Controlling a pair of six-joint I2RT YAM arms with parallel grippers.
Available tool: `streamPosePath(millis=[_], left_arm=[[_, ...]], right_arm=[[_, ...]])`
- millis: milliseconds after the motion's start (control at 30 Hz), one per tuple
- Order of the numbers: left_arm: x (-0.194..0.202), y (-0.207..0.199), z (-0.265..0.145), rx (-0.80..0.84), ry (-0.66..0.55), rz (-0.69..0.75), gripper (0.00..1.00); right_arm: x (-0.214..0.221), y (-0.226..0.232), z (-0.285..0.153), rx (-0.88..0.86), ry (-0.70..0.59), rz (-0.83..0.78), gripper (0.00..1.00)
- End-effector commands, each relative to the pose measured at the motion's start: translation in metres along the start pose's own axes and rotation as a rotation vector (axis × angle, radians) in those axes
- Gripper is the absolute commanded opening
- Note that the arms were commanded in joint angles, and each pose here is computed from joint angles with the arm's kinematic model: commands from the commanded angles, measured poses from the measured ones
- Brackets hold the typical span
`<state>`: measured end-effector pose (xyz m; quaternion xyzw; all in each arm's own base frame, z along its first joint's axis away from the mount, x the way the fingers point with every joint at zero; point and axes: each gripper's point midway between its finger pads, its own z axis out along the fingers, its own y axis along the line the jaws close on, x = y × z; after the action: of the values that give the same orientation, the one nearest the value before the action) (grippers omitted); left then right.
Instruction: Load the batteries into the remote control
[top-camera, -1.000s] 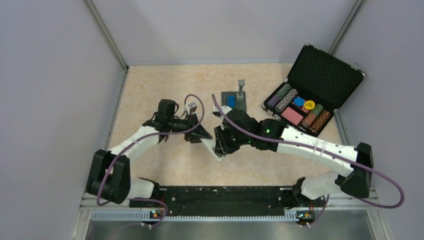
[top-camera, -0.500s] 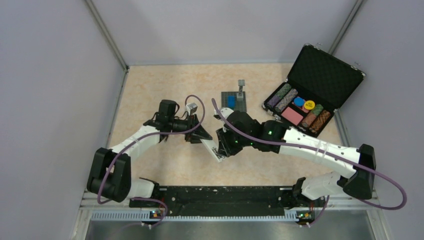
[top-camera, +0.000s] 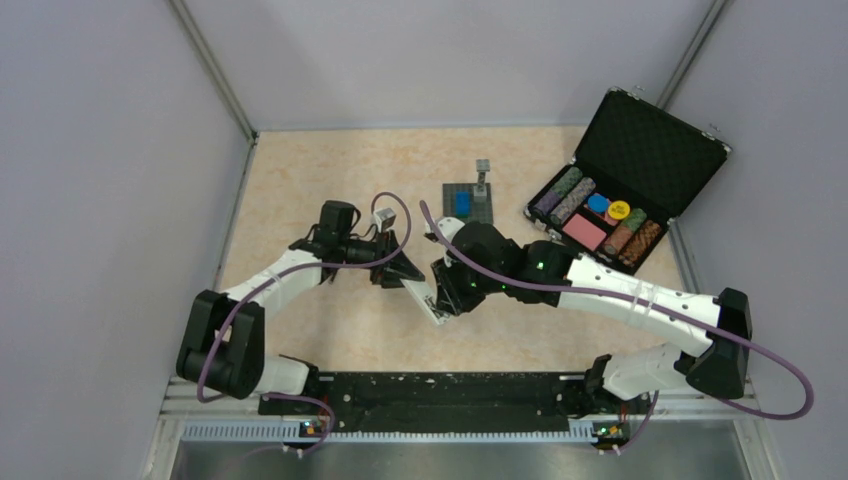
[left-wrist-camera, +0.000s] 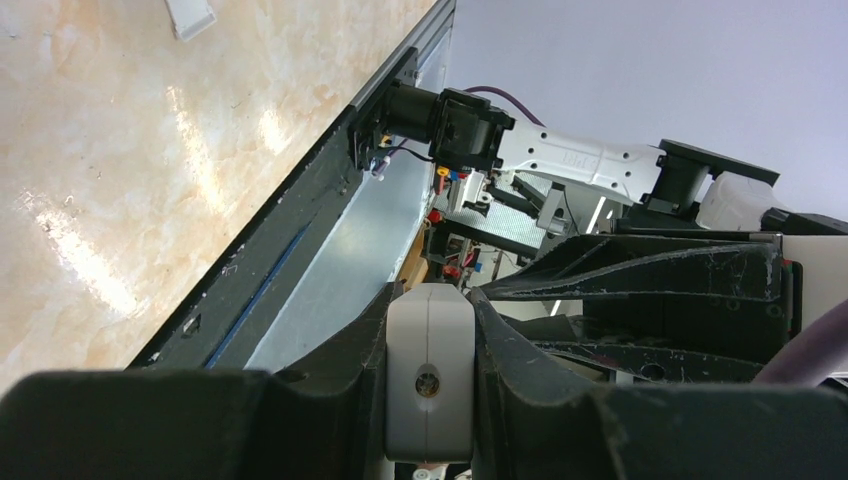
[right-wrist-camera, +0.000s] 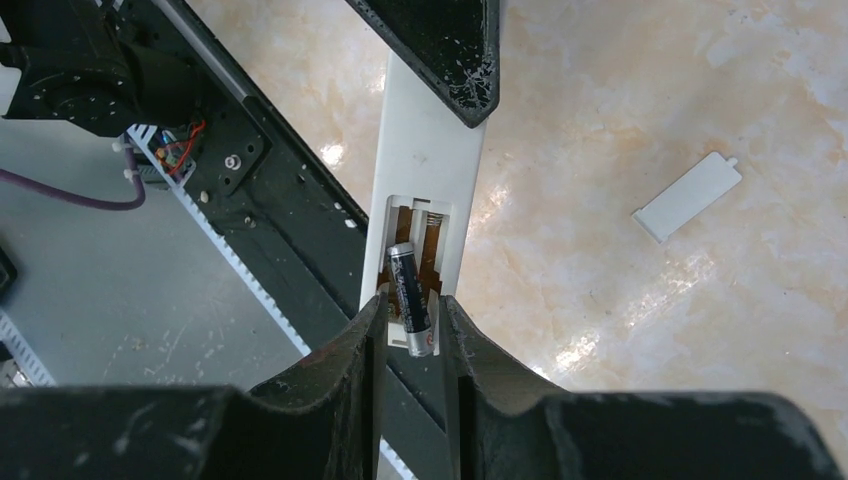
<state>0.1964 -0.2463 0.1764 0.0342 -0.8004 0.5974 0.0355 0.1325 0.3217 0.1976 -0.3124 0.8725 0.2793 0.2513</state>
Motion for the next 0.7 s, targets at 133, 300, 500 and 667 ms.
streamPosePath(millis=[133,300,500,667], left_arm=[[-0.003,-0.009,0.000,0.020,0.008,0.045,0.00],[-0.003,-0.011,0.000,0.023,0.010,0.047,0.00],[-0.003,-0.011,0.000,0.023,0.010,0.046,0.00],[-0.004,-0.010,0.001,0.018,0.003,0.042,0.00]], right_arm=[[0.002,0.005,0.003,-0.013,-0.007,-0.035,0.24],[0.006,0.002,0.006,-0.001,0.004,-0.038,0.23],[0.011,0.005,0.010,-0.006,0.020,-0.051,0.23],[0.015,0.008,0.011,-0.009,0.029,-0.051,0.22]])
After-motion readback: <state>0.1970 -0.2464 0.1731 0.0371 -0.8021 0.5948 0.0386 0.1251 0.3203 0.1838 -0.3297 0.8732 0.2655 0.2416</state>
